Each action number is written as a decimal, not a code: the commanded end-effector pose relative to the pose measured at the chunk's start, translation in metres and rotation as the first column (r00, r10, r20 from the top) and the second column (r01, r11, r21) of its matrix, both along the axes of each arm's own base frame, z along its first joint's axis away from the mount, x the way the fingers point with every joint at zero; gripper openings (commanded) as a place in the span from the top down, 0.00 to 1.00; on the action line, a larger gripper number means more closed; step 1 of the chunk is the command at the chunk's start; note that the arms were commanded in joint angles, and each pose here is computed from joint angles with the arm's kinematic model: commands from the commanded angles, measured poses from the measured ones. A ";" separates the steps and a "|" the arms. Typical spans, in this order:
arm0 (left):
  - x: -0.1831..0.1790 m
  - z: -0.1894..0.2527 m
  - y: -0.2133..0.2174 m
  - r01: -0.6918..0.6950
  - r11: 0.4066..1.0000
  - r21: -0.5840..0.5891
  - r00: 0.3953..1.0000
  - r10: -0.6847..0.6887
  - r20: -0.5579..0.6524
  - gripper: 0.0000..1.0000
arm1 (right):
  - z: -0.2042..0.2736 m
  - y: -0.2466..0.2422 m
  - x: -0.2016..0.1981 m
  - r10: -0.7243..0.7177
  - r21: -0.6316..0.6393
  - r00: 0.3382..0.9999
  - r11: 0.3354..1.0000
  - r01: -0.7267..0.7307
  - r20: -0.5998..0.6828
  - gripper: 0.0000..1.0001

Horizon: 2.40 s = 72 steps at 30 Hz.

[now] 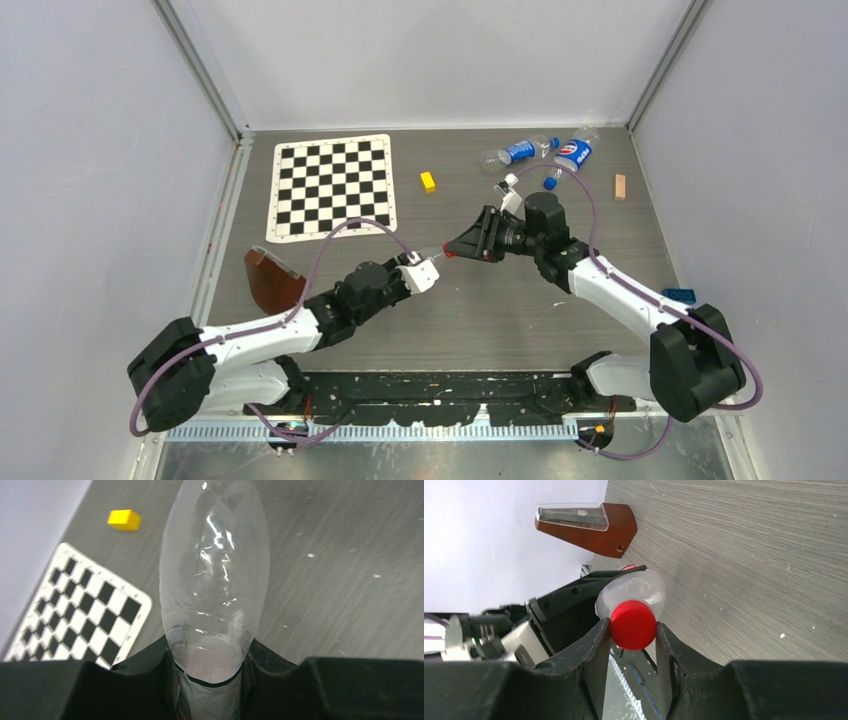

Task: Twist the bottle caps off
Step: Unscrew the bottle cap from the plastic bottle.

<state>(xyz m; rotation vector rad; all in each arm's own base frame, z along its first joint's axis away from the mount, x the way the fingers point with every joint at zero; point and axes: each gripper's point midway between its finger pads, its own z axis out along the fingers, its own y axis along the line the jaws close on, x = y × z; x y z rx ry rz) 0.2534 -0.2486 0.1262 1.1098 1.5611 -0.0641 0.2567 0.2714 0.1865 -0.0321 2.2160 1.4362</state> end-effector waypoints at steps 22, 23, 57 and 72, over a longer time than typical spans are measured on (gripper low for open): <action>-0.077 0.042 -0.059 0.455 0.763 -0.460 0.622 -0.642 -0.449 0.91 | 0.025 -0.008 -0.052 0.226 -0.044 0.921 0.974 -0.224 0.319 0.96; -0.072 0.038 -0.057 0.427 0.787 -0.446 0.646 -0.611 -0.458 0.91 | 0.025 -0.008 -0.052 0.222 -0.046 0.921 0.975 -0.219 0.319 0.94; 0.000 0.034 0.000 0.044 0.988 -0.151 0.999 -0.040 0.035 0.94 | 0.051 -0.004 0.003 -0.131 0.108 0.991 0.986 0.128 0.027 0.31; -0.002 0.038 -0.002 0.058 0.985 -0.164 0.998 -0.051 0.046 0.94 | 0.046 0.009 0.011 -0.092 0.160 0.996 0.983 0.092 -0.008 0.42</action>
